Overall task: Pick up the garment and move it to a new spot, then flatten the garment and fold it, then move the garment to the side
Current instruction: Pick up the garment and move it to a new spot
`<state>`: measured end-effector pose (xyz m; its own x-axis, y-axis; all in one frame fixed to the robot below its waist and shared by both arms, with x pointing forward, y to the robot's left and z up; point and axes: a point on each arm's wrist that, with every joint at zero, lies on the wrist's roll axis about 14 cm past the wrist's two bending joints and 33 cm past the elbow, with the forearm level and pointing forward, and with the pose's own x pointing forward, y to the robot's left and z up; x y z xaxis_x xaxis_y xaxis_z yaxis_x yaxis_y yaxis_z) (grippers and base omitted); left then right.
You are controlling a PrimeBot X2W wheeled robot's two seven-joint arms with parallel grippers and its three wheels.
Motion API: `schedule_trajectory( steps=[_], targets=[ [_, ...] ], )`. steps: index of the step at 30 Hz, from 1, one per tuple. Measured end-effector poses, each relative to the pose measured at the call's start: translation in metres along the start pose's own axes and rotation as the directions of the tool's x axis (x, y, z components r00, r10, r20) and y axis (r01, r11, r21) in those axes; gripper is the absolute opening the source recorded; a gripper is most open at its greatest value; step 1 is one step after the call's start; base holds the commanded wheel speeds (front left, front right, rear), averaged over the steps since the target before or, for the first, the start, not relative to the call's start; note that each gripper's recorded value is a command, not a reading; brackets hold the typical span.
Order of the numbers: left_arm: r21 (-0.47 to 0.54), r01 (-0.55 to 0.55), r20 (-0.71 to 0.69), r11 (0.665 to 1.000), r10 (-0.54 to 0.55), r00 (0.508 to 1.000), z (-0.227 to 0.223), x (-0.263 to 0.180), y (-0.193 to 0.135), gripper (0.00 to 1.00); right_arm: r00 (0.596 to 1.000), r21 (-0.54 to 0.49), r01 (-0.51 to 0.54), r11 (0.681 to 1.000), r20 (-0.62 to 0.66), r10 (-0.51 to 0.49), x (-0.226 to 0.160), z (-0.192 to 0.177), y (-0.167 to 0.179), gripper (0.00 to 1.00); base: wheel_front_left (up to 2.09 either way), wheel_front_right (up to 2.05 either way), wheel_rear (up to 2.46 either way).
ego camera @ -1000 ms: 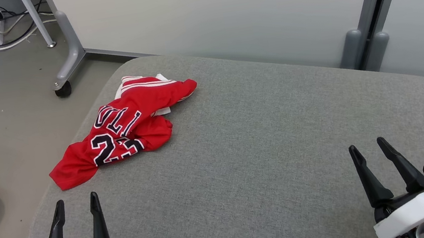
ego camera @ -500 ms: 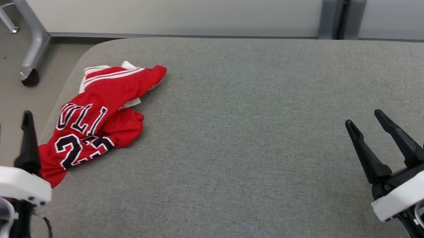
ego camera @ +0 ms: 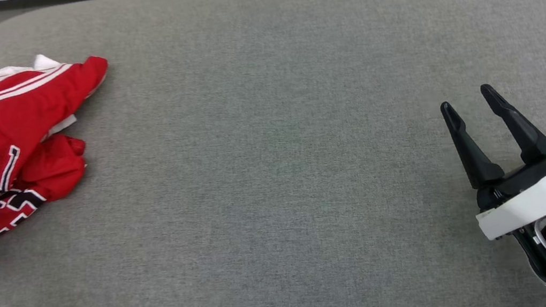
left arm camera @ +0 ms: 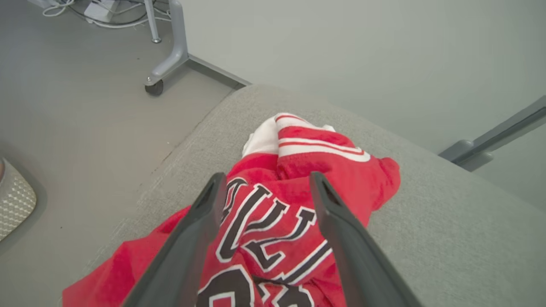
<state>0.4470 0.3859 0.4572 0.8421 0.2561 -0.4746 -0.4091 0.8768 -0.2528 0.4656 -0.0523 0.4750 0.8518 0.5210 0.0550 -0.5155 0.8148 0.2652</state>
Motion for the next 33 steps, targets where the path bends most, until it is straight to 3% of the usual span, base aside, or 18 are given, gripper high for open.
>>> schedule_trajectory(
  steps=[3, 7, 10, 12, 13, 18, 20, 25, 33],
  targets=[
    [-0.007, -0.034, -0.128, 0.999, 0.033, 0.991, -0.034, 0.018, 0.006, 1.0, 1.0, -0.001, 0.023, 1.0, -0.01, -0.023, 0.0, -0.006, -0.013, 1.0, 0.0, 0.0, 0.0],
    [-0.008, -0.049, -0.332, 0.999, 0.044, 0.942, -0.094, 0.03, 0.002, 1.0, 0.998, 0.002, 0.057, 0.998, -0.012, -0.057, 0.0, -0.009, -0.027, 1.0, 0.0, 0.0, 0.0],
    [-0.006, -0.033, -0.375, 0.999, 0.028, 0.926, -0.108, 0.035, -0.005, 1.0, 0.997, 0.007, 0.077, 0.997, -0.022, -0.077, -0.003, -0.014, -0.033, 1.0, 0.0, 0.0, 0.0],
    [0.009, -0.033, -0.368, 0.999, 0.034, 0.929, -0.106, 0.036, -0.002, 0.47, 0.997, 0.007, 0.079, 0.997, -0.023, -0.079, -0.003, -0.015, -0.034, 1.0, 0.0, 0.0, 0.0],
    [0.015, -0.031, -0.356, 0.999, 0.034, 0.934, -0.104, 0.036, -0.001, 0.0, 0.997, 0.006, 0.078, 0.997, -0.023, -0.078, -0.003, -0.015, -0.033, 1.0, 0.0, 0.0, 0.0],
    [0.043, -0.011, -0.3, 0.999, 0.023, 0.954, -0.09, 0.034, -0.003, 0.0, 0.998, 0.003, 0.066, 0.998, -0.002, -0.066, 0.0, -0.007, -0.027, 1.0, 0.0, 0.0, 0.0],
    [0.097, 0.016, -0.245, 0.995, 0.008, 0.969, -0.07, 0.032, -0.006, 0.0, 0.998, 0.0, 0.063, 0.998, 0.017, -0.063, 0.0, 0.002, -0.022, 1.0, 0.0, 0.0, 0.0],
    [0.181, 0.114, -0.139, 0.977, -0.089, 0.986, -0.027, 0.023, -0.035, 0.0, 0.996, 0.006, 0.075, 0.997, 0.05, -0.075, -0.009, 0.018, -0.013, 1.0, 0.0, 0.0, 0.0],
    [0.339, 0.31, 0.032, 0.888, -0.34, 0.94, 0.045, -0.015, -0.12, 0.0, 0.986, -0.008, 0.102, 0.995, 0.133, -0.1, -0.033, 0.055, 0.0, 1.0, 0.0, 0.0, 0.0]
  ],
)
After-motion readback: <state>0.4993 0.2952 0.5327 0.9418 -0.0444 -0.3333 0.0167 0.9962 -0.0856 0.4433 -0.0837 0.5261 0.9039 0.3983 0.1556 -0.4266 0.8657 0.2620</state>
